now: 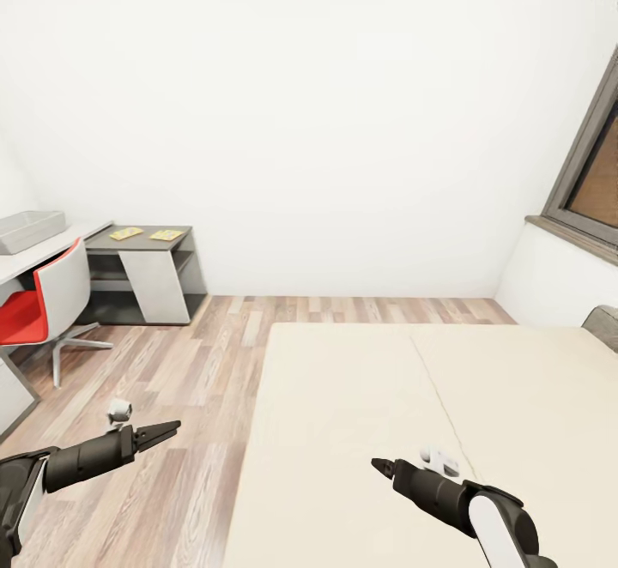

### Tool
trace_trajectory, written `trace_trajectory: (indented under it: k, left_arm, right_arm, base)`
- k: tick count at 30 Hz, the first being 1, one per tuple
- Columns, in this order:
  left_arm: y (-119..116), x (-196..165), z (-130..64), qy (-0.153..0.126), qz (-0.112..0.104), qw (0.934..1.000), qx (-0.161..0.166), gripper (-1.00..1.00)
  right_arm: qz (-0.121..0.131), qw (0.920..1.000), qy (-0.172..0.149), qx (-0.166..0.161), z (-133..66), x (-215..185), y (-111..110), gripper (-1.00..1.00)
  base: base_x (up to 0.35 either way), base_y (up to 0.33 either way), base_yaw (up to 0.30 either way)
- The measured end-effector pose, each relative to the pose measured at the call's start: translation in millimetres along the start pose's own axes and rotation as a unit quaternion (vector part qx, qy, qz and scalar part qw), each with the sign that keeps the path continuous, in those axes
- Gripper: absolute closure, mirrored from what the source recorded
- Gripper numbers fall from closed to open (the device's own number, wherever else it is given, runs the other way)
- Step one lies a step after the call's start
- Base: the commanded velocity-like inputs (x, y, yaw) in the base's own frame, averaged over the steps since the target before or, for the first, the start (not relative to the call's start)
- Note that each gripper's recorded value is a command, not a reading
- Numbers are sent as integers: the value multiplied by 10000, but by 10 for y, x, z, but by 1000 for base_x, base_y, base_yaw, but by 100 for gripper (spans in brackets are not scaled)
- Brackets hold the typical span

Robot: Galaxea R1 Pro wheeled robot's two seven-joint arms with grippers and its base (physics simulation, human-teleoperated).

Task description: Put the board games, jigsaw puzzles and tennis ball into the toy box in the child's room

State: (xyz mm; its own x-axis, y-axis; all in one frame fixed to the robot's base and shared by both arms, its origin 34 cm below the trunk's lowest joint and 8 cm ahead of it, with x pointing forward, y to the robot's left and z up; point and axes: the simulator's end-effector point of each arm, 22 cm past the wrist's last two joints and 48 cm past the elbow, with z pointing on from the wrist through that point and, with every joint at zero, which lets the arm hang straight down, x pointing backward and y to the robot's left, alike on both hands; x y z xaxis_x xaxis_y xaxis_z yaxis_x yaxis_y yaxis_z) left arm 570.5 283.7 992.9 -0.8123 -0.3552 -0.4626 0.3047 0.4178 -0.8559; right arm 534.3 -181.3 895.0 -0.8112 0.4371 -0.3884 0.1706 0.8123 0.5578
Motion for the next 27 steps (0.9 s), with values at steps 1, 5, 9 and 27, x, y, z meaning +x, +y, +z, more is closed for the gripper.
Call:
trace_trajectory:
  k: [1,5,9,27]
  left_arm:
    - [0,0,0,1,0,10000,0,-100]
    - [0,1,1,2,0,10000,0,-100]
    - [2,-1,-1,-1,0,10000,-5,-100]
    - [0,-2,-1,-3,0,10000,0,-100]
  right_arm:
    - [-1,10000,0,0,0,0,0,-100]
    - [-1,10000,-1,0,0,0,0,-100]
    - [2,10000,0,-2,1,1,3,-100]
    - [-1,10000,-2,-1,-1,-1,1,-100]
  base:
    - [0,-177,0]
    - [0,-171,0]
    - [0,-150,0]
    - [0,-134,0]
